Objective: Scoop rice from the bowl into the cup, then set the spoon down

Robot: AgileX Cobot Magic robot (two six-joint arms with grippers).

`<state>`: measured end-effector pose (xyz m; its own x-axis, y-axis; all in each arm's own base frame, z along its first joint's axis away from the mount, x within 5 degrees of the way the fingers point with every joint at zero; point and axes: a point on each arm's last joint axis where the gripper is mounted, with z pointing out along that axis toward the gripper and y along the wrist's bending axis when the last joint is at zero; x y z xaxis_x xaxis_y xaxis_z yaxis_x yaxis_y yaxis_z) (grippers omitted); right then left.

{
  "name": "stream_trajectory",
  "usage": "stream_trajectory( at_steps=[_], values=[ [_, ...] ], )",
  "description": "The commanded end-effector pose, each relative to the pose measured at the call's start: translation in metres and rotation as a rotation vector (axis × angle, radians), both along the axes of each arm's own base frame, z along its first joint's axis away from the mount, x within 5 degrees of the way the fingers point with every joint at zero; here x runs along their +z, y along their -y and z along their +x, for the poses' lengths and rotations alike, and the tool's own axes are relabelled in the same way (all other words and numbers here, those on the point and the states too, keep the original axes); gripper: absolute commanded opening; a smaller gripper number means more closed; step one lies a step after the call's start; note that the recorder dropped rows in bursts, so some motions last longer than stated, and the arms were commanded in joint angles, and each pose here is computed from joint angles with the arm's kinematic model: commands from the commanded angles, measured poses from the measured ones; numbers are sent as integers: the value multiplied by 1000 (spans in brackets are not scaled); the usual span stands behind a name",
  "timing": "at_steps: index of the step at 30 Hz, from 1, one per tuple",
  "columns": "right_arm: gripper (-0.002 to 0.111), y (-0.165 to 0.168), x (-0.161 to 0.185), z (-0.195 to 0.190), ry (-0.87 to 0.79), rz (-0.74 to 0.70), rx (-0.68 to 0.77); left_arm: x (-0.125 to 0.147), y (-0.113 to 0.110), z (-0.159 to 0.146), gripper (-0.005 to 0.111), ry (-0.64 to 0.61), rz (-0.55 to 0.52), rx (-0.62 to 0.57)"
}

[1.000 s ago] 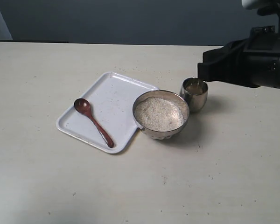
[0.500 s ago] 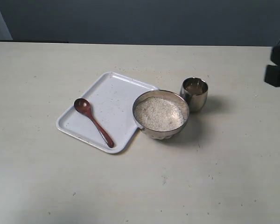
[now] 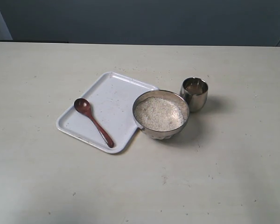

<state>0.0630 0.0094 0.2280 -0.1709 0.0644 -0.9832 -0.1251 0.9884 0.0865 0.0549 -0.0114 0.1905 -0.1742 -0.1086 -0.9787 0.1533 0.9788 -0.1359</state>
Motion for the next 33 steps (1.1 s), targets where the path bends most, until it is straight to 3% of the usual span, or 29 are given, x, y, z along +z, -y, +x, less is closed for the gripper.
stream_trajectory(
  at_steps=[1,9,33],
  values=[
    [0,1,-16,-4,19,3,-15,2,0,0,1,11,-4,0],
    [0,8,-24,-5,13,2,-128,2,0,0,1,11,-4,0],
    [0,7,-42,-9,-56,33,-120,2,0,0,1,11,-4,0]
  ],
)
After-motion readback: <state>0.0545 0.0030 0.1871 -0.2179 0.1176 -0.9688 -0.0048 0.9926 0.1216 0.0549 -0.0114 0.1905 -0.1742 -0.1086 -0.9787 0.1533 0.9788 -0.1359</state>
